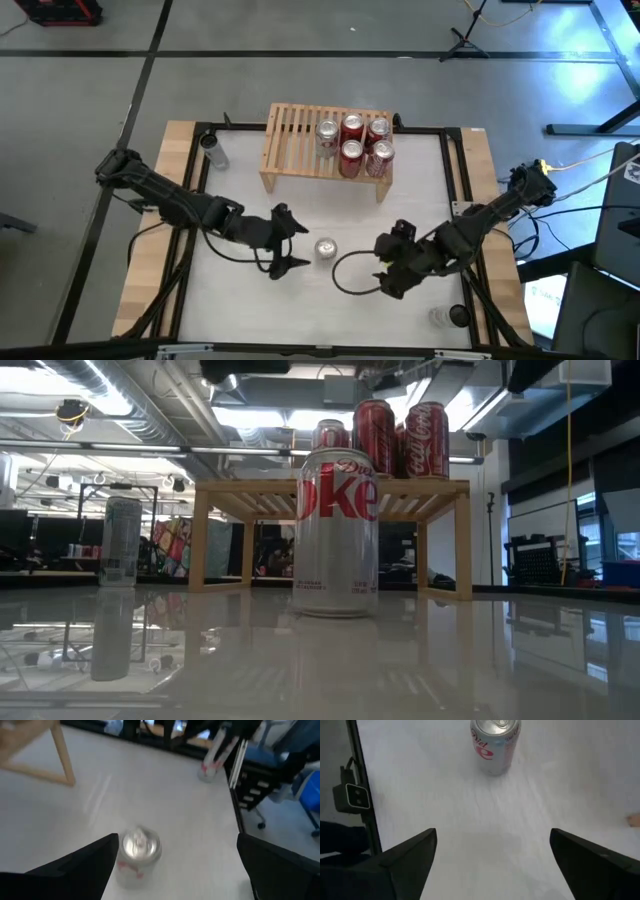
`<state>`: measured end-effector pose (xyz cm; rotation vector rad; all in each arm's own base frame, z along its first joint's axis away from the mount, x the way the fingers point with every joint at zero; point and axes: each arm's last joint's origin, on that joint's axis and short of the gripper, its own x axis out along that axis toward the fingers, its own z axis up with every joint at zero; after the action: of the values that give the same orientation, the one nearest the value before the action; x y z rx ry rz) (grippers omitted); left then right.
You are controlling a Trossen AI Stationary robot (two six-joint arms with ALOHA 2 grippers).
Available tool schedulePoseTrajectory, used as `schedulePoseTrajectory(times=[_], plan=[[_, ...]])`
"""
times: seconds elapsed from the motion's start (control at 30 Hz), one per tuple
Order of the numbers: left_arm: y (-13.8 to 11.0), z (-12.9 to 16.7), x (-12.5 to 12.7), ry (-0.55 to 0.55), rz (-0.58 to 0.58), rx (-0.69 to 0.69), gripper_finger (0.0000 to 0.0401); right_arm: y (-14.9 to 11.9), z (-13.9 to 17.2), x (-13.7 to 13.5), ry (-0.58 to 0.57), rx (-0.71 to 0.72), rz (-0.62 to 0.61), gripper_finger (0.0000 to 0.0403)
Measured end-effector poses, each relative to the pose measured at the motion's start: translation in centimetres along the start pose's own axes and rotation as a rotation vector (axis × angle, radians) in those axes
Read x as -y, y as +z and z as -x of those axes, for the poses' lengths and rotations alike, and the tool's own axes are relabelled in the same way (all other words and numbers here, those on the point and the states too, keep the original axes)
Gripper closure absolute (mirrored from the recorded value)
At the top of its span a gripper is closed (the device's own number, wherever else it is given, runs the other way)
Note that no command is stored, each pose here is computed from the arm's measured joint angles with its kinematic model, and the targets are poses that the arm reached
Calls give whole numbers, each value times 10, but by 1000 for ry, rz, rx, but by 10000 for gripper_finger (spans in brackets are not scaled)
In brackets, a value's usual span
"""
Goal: Place canned beverage on shelf
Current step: Put the silver soda can on the shelf aligned with the other silver soda can
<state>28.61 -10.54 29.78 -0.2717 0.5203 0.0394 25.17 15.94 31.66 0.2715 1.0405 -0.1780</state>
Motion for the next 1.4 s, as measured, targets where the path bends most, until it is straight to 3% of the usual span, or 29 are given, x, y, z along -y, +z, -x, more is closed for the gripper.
schedulePoseTrajectory(times=[0.13, 0.27, 0.47, 0.67, 0.97, 1.13, 1.3, 1.4], plan=[[1, -5, 1, 21, -108, 27, 5, -2, 1, -2, 1, 9, -19, 26], [-9, -27, -6, 62, -185, -43, 5, -2, 1, -2, 2, 5, -35, 26], [-28, -73, -17, 14, -208, -144, 5, -2, 1, -2, 7, -1, -48, 26], [-32, -97, -27, 8, -206, -128, 5, -3, 1, -3, 24, -21, -63, 26], [-32, -98, -28, 4, -223, -130, 5, -6, 2, -6, 30, -22, -57, 26], [-28, -95, -25, -42, -142, -137, 5, -5, 2, -5, 24, -19, -51, 26], [-17, -80, -19, -81, -82, -118, 5, -5, 2, -5, 22, -18, -48, 26], [-5, -60, -20, -40, -79, -77, 5, -5, 2, -5, 22, -16, -49, 26]])
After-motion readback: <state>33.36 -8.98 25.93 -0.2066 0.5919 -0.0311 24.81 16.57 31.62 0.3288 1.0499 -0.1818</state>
